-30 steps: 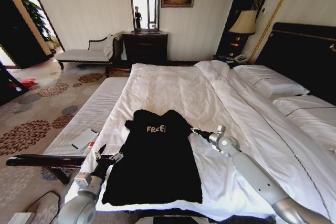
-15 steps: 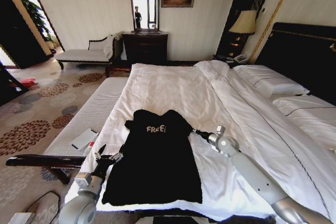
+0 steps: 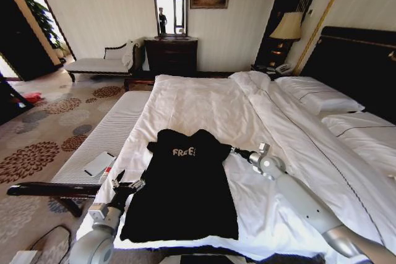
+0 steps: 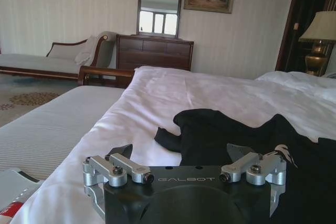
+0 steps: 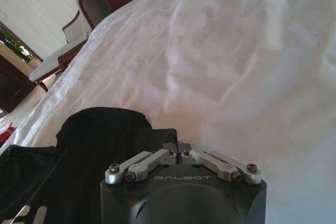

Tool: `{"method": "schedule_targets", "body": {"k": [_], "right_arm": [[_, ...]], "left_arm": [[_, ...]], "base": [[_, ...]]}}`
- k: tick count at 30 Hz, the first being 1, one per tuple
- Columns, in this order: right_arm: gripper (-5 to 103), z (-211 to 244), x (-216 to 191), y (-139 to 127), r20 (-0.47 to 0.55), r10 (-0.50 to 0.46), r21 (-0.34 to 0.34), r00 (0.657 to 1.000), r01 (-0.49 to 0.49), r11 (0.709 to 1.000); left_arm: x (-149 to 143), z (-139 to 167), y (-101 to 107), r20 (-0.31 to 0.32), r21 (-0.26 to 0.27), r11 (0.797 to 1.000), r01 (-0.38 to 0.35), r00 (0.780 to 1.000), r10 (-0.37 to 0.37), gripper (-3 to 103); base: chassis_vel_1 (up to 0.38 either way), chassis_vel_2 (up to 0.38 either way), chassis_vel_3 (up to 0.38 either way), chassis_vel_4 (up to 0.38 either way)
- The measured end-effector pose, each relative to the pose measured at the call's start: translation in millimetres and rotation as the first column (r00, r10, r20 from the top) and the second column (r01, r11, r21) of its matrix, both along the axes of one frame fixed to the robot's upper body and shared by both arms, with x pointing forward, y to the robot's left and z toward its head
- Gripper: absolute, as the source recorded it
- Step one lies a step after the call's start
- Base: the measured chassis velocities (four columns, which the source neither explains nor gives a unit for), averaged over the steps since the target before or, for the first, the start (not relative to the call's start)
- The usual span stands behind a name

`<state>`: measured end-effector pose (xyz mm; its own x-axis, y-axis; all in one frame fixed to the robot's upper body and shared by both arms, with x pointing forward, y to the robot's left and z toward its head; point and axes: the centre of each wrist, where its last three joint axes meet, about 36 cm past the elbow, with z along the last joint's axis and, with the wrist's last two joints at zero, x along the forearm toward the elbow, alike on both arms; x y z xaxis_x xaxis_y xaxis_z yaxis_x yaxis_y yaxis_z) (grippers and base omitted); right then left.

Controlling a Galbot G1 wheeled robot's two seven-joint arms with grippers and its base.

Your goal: Fold the clothes on the bed.

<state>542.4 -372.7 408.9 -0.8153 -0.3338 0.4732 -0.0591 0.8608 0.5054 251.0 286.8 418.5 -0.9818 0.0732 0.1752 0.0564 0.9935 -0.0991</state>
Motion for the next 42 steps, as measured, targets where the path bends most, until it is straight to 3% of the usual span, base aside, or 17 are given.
{"method": "schedule_targets", "body": {"k": [11,22,29,42], "right_arm": [[0,9.7,10.5,-20.7,0.018,-0.029,-0.042,0.999,0.029,0.999],[0,17.4,-9.4,-56.8,0.026,-0.08,-0.072,0.996,0.082,0.994],[0,16.7,-9.5,-57.9,0.039,-0.081,-0.069,0.996,0.084,0.994],[0,1.7,-9.0,-34.9,0.041,-0.033,-0.094,0.999,0.037,0.995]], "left_arm": [[-3.4,1.2,-1.1,0.008,0.001,1.0,0.001,1.0,-0.001,100],[-4.1,1.3,-5.9,0.013,-0.003,1.0,0.01,1.0,-0.01,100],[-5.5,3.1,-6.0,0.019,-0.002,1.0,0.01,1.0,-0.01,100],[-14.8,3.1,-3.9,0.021,0.002,1.0,0.003,1.0,-0.003,100]], "base": [[0.0,0.0,0.0,0.0],[0.0,0.0,0.0,0.0],[0.0,0.0,0.0,0.0],[0.0,0.0,0.0,0.0]]}}
